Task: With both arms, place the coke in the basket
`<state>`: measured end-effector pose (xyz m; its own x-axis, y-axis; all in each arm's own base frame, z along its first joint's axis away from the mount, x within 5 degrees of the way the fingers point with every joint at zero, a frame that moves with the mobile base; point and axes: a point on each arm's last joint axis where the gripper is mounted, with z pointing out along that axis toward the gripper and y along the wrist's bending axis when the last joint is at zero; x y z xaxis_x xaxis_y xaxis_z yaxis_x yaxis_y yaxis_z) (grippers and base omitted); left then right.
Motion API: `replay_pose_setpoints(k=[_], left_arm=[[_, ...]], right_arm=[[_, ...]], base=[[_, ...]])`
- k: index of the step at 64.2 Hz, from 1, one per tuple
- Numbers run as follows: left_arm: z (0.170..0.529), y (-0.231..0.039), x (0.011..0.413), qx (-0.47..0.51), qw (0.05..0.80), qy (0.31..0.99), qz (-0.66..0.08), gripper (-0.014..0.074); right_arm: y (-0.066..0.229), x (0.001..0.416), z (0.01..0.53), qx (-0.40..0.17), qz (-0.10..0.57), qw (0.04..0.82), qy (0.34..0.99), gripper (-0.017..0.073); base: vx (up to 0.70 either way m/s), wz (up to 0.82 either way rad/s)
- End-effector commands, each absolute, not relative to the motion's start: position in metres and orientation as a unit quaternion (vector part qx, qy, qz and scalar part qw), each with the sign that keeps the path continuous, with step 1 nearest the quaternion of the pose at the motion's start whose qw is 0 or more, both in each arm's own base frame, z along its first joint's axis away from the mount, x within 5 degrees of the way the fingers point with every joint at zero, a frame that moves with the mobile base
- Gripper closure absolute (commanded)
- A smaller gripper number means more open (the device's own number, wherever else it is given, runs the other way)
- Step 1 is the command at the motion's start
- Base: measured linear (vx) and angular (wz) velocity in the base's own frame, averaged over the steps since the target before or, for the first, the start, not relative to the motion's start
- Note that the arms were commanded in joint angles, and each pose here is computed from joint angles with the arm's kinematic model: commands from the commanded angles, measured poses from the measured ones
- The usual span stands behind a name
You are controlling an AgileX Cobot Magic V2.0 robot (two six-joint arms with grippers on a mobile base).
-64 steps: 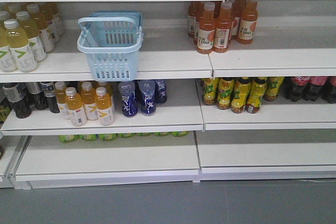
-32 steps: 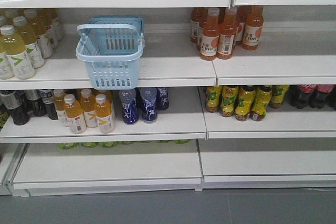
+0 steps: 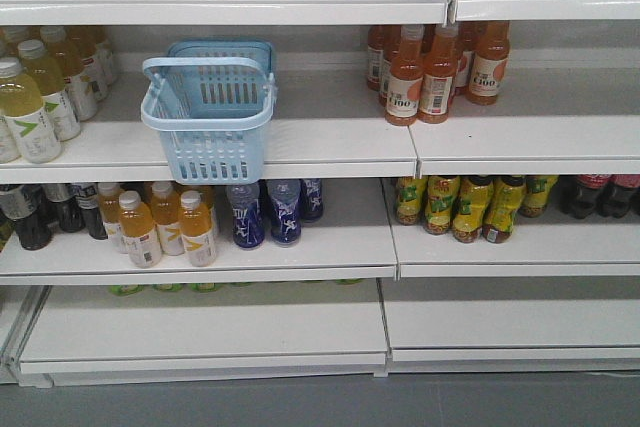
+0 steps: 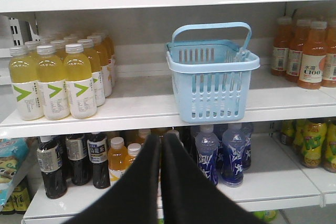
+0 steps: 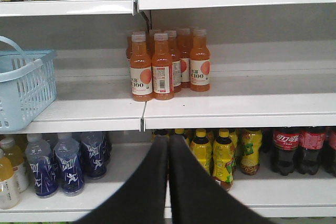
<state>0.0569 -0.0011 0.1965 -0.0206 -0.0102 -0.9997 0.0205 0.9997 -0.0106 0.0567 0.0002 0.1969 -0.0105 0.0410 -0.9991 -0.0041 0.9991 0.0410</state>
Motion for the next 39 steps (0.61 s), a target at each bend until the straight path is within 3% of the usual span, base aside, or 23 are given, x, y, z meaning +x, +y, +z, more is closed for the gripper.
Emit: replay_pose_setpoints(k=[1,39], left_arm=[[0.1996,-0.0014,0.056,0.003,0.728,0.686,-0.016,0.06],[0.1996,-0.0014,0.056,0.003,0.728,0.686,-0.016,0.06]], right_arm=[[0.0002,0.0561,0.1991,0.008,0.011,0.728,0.686,0.0568],[0.0002,0.0561,0.1991,0.008,0.011,0.728,0.686,0.0568]], base=[[0.06,0.0],[0.05,0.0]])
